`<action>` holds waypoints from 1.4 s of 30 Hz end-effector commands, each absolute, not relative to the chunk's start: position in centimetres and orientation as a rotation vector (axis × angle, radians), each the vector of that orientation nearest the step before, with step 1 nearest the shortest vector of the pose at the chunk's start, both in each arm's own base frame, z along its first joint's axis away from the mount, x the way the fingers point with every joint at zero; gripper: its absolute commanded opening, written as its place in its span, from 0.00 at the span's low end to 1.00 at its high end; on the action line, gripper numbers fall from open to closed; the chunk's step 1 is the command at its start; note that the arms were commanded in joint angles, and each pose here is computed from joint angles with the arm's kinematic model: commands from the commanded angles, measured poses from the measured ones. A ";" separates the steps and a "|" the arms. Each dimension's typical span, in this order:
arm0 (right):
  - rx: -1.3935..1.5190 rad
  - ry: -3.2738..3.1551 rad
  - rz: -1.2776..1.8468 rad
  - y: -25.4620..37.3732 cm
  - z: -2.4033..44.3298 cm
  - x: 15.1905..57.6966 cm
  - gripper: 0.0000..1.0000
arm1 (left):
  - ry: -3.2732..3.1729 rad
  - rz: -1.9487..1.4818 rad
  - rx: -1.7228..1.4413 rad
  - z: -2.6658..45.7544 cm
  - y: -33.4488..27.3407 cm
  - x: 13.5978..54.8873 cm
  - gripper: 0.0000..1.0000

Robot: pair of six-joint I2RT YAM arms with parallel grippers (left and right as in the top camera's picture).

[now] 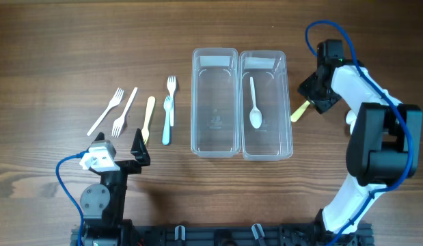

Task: Pack container
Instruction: 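Grasp the yellow spoon by its handle with the right gripper, then carry the yellow spoon into the right container and release it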

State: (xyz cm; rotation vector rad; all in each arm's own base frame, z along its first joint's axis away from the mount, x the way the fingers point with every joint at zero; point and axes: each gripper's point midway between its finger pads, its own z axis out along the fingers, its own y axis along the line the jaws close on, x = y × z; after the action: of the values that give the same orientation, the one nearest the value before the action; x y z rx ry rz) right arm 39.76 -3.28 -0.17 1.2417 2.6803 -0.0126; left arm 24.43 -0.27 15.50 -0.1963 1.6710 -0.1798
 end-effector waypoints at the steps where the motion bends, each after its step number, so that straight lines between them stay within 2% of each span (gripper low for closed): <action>1: 1.252 2.736 0.009 -2.4 -2.2 38.3 0.52 | 1.681 -0.189 -0.212 15.4 -0.3 24.4 1.00; 10: 1.251 2.736 0.010 -2.4 -2.2 38.3 0.19 | 1.681 -0.189 -0.211 15.4 -0.3 24.4 1.00; 16: 1.250 2.737 0.009 -2.4 -2.2 38.3 0.13 | 1.681 -0.189 -0.212 15.4 -0.3 24.4 1.00; 21: 1.252 2.740 0.015 -2.3 -2.2 38.2 0.05 | 1.681 -0.189 -0.212 15.4 -0.3 24.4 1.00; 32: 1.086 2.740 0.020 -2.8 0.6 40.8 0.04 | 1.681 -0.188 -0.212 15.4 -0.3 24.4 1.00; 42: 0.851 2.621 -0.054 -4.4 9.4 44.1 0.04 | 1.681 -0.189 -0.212 15.4 -0.3 24.4 1.00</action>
State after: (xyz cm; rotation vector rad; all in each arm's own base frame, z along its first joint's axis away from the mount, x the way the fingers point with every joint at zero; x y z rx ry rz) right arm 42.31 -3.66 4.23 1.0019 2.7045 -0.0273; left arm 24.43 -0.27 15.49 -0.1960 1.6714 -0.1795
